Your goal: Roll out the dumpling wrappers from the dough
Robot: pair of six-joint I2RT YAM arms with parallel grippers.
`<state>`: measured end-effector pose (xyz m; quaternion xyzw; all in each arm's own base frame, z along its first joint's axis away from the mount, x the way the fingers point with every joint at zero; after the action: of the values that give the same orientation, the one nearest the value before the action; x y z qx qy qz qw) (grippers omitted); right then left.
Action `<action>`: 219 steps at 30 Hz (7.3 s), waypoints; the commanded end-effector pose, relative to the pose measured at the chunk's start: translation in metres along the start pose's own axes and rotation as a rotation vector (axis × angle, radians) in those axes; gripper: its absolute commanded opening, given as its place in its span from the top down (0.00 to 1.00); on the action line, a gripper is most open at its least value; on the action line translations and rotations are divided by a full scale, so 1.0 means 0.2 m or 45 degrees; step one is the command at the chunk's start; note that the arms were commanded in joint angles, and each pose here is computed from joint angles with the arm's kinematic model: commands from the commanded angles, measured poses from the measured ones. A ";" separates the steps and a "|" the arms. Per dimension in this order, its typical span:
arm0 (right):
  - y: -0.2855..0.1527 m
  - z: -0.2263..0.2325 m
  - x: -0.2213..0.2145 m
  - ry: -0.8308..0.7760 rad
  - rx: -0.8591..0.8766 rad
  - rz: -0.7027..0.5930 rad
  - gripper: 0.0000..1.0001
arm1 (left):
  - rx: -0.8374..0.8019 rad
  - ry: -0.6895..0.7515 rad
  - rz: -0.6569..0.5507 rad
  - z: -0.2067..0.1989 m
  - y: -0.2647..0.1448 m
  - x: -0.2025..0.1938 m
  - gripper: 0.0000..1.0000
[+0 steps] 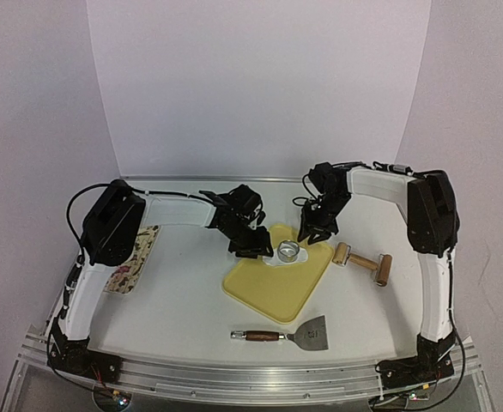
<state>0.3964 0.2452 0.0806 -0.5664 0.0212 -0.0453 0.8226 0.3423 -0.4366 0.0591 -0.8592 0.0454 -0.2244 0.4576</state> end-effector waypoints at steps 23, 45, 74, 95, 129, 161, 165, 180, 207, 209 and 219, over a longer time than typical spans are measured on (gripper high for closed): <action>0.12 0.06 -0.01 -0.117 -0.064 0.021 0.85 | 0.018 -0.001 0.010 -0.01 0.00 0.05 0.53; 0.15 0.03 -0.05 -0.301 -0.318 0.008 1.00 | 0.038 -0.057 0.044 0.02 0.02 0.00 0.54; 0.29 -0.06 -0.11 -0.293 -0.482 0.099 1.00 | 0.057 -0.023 -0.044 0.13 0.14 -0.06 1.00; 0.30 -0.13 -0.12 -0.251 -0.588 0.113 1.00 | -0.210 0.139 -0.132 -0.21 -0.24 -0.29 1.00; 0.30 -0.12 -0.14 -0.227 -0.560 0.136 1.00 | -0.255 0.202 -0.408 -0.49 -0.48 0.08 1.00; 0.20 0.05 -0.12 -0.251 -0.364 0.123 0.93 | -0.149 -0.026 -0.352 -0.16 -0.35 0.00 0.11; 0.14 0.10 -0.11 -0.256 -0.319 0.094 0.82 | -0.138 0.007 -0.332 -0.15 -0.31 0.01 0.08; -0.08 0.19 -0.07 -0.235 -0.262 -0.020 0.65 | -0.171 0.090 -0.327 -0.13 -0.39 -0.10 0.01; -0.54 0.24 -0.31 -0.655 0.427 -0.422 0.44 | -0.496 -0.061 -0.290 -0.35 -0.31 0.20 0.54; -0.49 0.25 -0.33 -0.686 0.358 -0.431 0.43 | -0.444 -0.088 -0.301 -0.30 -0.31 0.20 0.49; -0.20 0.42 -0.56 -0.905 0.182 -0.336 0.33 | -0.178 -0.206 -0.421 0.01 -0.50 0.16 0.17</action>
<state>0.3011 0.2952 0.1619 -0.4705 -0.3017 0.0154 0.8291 0.3441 -0.4135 0.1089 -0.9139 -0.0627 -0.1966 0.3496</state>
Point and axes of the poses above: each gripper's point midway between its finger pads, its own y axis out along the fingers, its own z axis along the line the jaws close on, x = y × z, the point moved 3 cm from there along -y, back along the fingers, and after that the axes turned 7 degrees about y, right-handed, at the moved point
